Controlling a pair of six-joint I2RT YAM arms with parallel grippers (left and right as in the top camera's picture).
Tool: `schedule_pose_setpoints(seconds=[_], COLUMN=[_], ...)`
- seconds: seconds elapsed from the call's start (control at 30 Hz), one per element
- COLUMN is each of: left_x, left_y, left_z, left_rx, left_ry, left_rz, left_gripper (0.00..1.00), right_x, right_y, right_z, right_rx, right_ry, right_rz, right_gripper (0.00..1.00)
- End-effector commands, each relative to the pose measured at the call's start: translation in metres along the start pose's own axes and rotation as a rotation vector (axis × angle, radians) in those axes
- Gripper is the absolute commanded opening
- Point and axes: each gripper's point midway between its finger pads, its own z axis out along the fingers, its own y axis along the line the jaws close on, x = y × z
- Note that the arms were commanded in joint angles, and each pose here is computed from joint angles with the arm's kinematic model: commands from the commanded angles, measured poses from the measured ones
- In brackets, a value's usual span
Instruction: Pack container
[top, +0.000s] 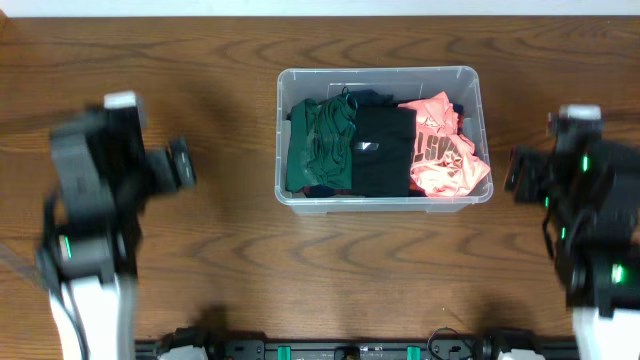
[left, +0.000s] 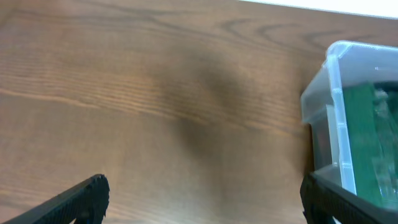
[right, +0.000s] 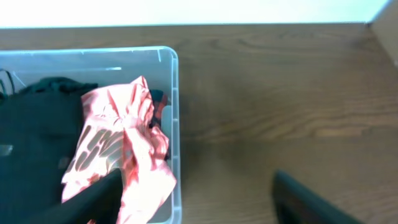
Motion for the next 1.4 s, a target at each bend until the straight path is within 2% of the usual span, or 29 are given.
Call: schedule_pose_setpoints(seconds=[0.0,0.1,0.2,0.53,0.8,0.97,1.13,1.37], left_x=[0.037,0.056,0.074,0.133,0.141,0.141,0.141,0.141], left_y=[-0.002,-0.003,-0.003,-0.002,-0.002,-0.002,-0.002,-0.002], left_z=[-0.012,-0.025,-0.036,-0.045,-0.046,-0.046,-0.046,-0.046], left_rx=[0.015,0.017,0.017,0.011,0.01,0.01,0.01,0.01], left_ry=[-0.053,-0.122,-0.132,0.062,0.094,0.094,0.094,0.094], left_rz=[-0.018,-0.013,-0.012,-0.024,-0.026,-0.026,-0.026,-0.026], left_gripper=[0.98,0.98,0.98,0.98,0.98,0.98,0.98,0.98], right_x=[0.025,0.045,0.061,0.134,0.161,0.149,0.122,0.103], right_y=[-0.013,-0.015,-0.014,-0.016,-0.017,0.002,0.011,0.019], right_z=[-0.014,-0.022,-0.024,-0.03,-0.038,-0.045,-0.04,-0.02], right_rx=[0.058,0.065,0.056,0.08,0.09,-0.025,-0.089,-0.129], right_ry=[-0.035,-0.058,-0.055,0.227,0.341,0.248,-0.02,-0.344], right_rz=[0.087,0.116,0.115,0.102,0.096,0.119,0.01,-0.005], right_gripper=[0.99,0.99,0.99,0.99,0.99,0.99,0.99,0.99])
